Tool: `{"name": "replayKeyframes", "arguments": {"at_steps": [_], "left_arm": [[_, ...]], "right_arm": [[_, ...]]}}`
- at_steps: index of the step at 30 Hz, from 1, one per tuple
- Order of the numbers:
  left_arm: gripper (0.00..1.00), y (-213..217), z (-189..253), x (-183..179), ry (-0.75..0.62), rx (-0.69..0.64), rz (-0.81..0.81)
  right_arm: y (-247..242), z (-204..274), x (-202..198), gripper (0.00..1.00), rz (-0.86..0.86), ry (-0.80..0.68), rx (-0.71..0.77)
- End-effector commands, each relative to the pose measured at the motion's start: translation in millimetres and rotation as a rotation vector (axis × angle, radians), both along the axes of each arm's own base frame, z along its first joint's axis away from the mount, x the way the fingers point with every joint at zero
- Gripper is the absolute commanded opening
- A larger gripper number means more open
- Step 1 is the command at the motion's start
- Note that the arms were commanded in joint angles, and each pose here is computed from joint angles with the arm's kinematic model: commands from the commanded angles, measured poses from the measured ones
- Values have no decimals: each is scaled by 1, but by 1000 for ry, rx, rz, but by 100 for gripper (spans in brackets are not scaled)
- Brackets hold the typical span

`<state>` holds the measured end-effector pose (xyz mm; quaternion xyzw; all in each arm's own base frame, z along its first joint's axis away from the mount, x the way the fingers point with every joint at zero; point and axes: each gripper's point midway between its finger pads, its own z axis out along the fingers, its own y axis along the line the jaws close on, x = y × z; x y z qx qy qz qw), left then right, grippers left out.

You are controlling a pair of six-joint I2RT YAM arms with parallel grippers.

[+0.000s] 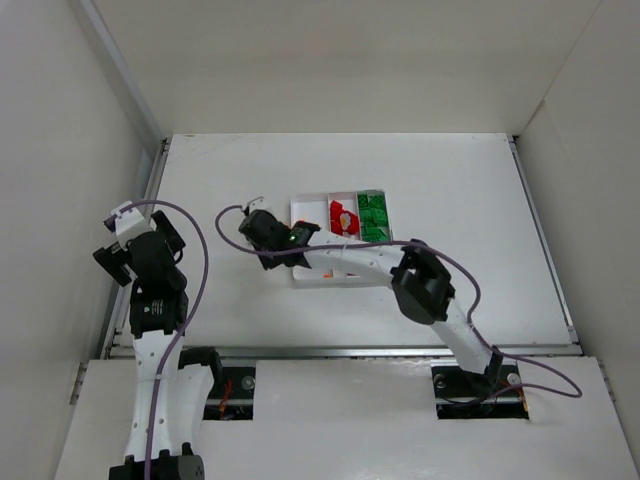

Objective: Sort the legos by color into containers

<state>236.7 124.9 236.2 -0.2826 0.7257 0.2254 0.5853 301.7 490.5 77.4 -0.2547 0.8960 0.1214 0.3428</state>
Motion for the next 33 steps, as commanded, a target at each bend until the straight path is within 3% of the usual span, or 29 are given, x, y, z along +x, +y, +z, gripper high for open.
{"name": "replayKeyframes", "arguments": {"at_steps": [1, 6, 12, 14, 15, 16, 17, 18, 20, 21, 25, 26, 28, 29, 30, 31, 33], "left_arm": [[100, -6, 7, 7, -36, 10, -49], [100, -17, 10, 14, -34, 23, -135], [95, -28, 16, 10, -71, 44, -212], [94, -36, 23, 10, -89, 61, -270], [93, -44, 21, 12, -84, 71, -326], [92, -48, 23, 12, -89, 80, -352], [92, -51, 25, 11, -96, 88, -374], [92, -56, 25, 13, -93, 93, -409], [92, -63, 20, 21, -76, 98, -458], [93, -69, 19, 26, -60, 116, -508], [95, -137, -5, 47, 102, 228, -1030], [95, -141, -11, 52, 139, 220, -1076], [85, -145, -54, 61, 338, 154, -1186], [76, -155, -42, 69, 344, 170, -1278], [73, -161, -69, 74, 446, 115, -1362], [71, -167, -81, 67, 520, 141, -1464], [71, -177, -81, 72, 535, 190, -1597]], "right_arm": [[-23, 101, 37, 0, -106, -130, 174], [-73, 71, 53, 0, -170, -53, 107], [-100, 44, 83, 4, -247, 79, 161], [-102, 40, 92, 16, -232, 88, 162], [-99, 44, 92, 28, -203, 83, 164], [-99, 41, 96, 54, -178, 90, 161], [-96, 49, 100, 63, -159, 71, 158], [-100, 45, 101, 70, -140, 61, 115], [-101, 54, 105, 73, -120, 31, 100], [-100, 58, 107, 74, -102, 14, 94], [-120, 87, 121, 74, -114, -26, 133], [-123, 92, 124, 74, -114, -28, 153], [-134, 103, 134, 74, -110, -22, 207], [-138, 110, 135, 74, -99, -25, 223], [-147, 111, 142, 74, -104, -11, 241], [-153, 119, 146, 74, -107, -15, 258], [-165, 123, 152, 74, -106, -17, 278]]}}
